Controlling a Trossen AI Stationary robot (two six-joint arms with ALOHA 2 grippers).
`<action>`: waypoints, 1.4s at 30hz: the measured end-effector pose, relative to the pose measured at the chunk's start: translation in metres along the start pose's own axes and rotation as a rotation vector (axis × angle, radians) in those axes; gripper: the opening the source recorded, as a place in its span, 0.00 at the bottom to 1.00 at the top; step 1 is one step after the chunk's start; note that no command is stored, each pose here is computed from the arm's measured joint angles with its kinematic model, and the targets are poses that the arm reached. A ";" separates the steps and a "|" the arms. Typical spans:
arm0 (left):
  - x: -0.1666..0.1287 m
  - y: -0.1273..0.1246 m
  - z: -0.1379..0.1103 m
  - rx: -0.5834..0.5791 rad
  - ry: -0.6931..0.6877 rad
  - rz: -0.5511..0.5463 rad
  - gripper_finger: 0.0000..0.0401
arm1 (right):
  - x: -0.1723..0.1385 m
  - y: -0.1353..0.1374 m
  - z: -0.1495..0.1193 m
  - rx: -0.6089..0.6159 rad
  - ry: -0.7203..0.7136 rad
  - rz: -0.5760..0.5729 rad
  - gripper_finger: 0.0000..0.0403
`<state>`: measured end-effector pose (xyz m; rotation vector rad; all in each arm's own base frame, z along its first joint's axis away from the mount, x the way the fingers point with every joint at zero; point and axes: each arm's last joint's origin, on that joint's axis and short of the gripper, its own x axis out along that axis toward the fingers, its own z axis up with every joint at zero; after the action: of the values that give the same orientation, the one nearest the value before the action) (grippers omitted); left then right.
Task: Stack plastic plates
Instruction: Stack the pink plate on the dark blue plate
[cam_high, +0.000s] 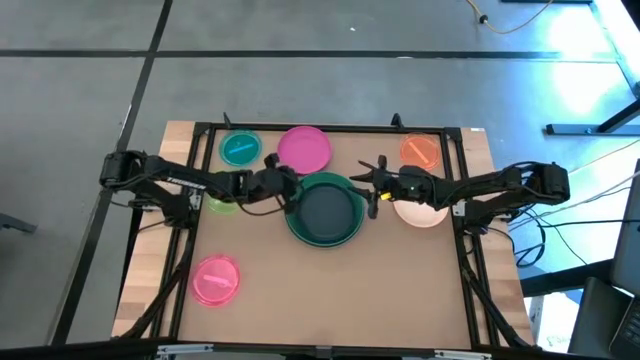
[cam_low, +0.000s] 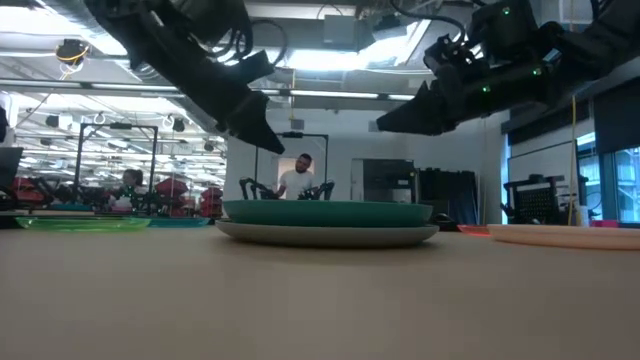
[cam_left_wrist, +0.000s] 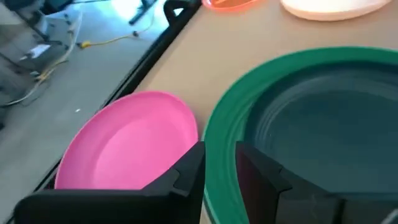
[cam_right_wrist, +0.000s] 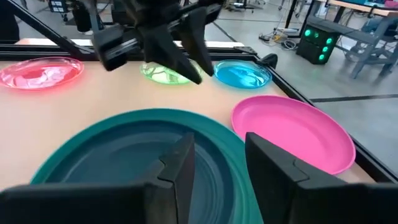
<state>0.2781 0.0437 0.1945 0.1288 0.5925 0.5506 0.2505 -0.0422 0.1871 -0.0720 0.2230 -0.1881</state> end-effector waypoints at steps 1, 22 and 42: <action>0.002 0.004 0.002 0.008 -0.001 -0.020 0.21 | 0.000 0.000 0.000 0.000 0.002 0.000 0.33; 0.049 0.058 -0.026 0.506 0.468 -0.111 0.21 | 0.000 0.000 -0.009 0.002 0.087 -0.027 0.33; 0.075 0.070 -0.044 0.507 0.485 -0.151 0.21 | 0.001 0.000 -0.006 0.001 0.057 0.005 0.33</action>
<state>0.2733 0.1404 0.1400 0.4335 1.1998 0.2715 0.2497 -0.0423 0.1810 -0.0653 0.2798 -0.1851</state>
